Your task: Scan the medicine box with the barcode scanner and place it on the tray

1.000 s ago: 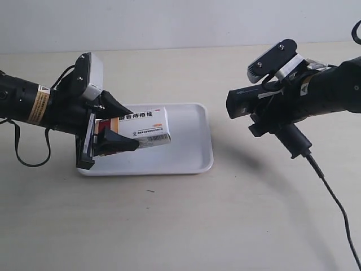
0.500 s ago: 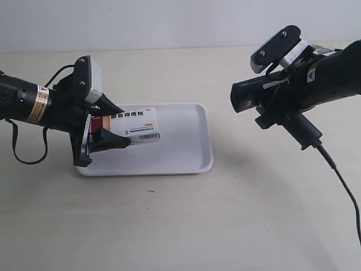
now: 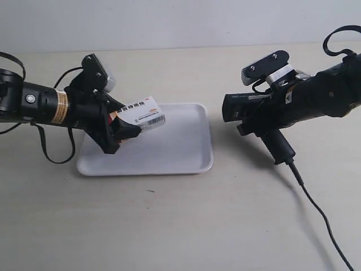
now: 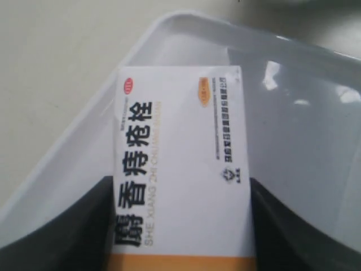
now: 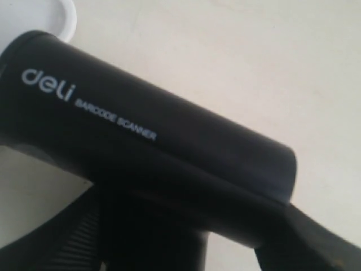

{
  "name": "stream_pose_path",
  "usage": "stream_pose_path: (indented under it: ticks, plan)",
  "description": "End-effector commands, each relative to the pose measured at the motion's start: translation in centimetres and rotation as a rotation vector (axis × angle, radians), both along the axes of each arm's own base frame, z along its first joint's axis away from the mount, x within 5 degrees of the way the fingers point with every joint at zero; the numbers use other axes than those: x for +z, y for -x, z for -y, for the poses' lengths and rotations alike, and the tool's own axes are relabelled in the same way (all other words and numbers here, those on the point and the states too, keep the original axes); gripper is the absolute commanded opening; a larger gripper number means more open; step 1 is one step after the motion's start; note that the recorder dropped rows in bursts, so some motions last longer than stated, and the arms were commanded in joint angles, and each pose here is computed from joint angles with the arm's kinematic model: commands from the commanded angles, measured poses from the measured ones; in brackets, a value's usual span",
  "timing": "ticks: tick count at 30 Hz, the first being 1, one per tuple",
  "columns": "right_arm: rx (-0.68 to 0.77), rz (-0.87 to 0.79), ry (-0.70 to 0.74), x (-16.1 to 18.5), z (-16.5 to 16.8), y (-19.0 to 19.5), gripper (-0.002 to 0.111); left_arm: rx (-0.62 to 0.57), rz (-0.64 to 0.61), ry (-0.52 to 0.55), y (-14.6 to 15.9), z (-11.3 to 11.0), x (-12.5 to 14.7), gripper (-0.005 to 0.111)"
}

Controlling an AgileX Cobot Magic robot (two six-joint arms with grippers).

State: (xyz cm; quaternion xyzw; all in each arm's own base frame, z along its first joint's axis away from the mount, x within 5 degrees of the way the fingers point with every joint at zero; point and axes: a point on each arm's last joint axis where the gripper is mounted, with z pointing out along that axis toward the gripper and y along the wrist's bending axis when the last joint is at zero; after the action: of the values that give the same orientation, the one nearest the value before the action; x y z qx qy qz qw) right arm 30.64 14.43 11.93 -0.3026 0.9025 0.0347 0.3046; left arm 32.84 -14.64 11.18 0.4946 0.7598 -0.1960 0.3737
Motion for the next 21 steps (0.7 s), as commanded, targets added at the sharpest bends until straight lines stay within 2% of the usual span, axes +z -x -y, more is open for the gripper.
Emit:
stream_pose_path:
  ticks: [1, 2, 4, 6, 8, 10, 12, 14, 16, 18, 19, 21]
  plan:
    - [-0.065, -0.013, -0.048, -0.7, -0.1, -0.5, 0.000, 0.089, -0.015, -0.062, -0.7, 1.0, -0.9, 0.000]
    - [-0.077, -0.022, -0.051, -0.8, -0.1, -0.5, 0.000, 0.095, -0.023, -0.082, -0.6, 1.0, -1.4, 0.001]
    - [-0.087, -0.032, -0.054, -1.1, 0.0, -0.5, 0.000, 0.095, -0.038, -0.096, -0.9, 1.1, -2.3, 0.011]
    - [-0.094, -0.038, -0.055, -1.1, 0.0, -0.5, 0.006, 0.095, -0.051, -0.100, -0.9, 1.1, -2.8, 0.035]
    - [-0.134, -0.049, -0.082, -1.1, 0.0, -0.5, 0.033, 0.107, -0.060, -0.092, -0.9, 1.1, -2.6, 0.080]
    - [-0.135, -0.051, -0.081, -1.1, 0.0, -0.5, 0.059, 0.053, -0.035, -0.121, -0.8, 1.1, -2.3, 0.105]
    - [-0.134, -0.032, -0.091, -0.4, 0.0, -0.5, 0.085, 0.059, -0.033, -0.110, -0.6, 1.1, -0.8, 0.105]
    - [-0.134, -0.003, -0.104, 2.0, 0.2, -0.2, 0.096, 0.104, -0.025, -0.063, -0.4, 1.0, 2.3, 0.105]
    - [-0.137, 0.027, -0.112, 6.2, 0.7, 1.0, 0.094, 0.112, 0.003, -0.022, 0.6, 0.8, 6.9, 0.103]
    - [-0.144, 0.067, -0.140, 10.0, 1.4, 2.6, 0.088, 0.150, 0.007, 0.072, 1.9, 0.5, 10.2, 0.096]
    - [-0.147, 0.094, -0.164, 12.0, 1.8, 3.5, 0.082, 0.150, 0.021, 0.097, 2.6, 0.4, 11.4, 0.088]
    - [-0.145, 0.190, -0.223, 15.7, 2.8, 5.6, 0.063, 0.129, 0.076, 0.140, 4.5, -0.2, 14.0, 0.065]
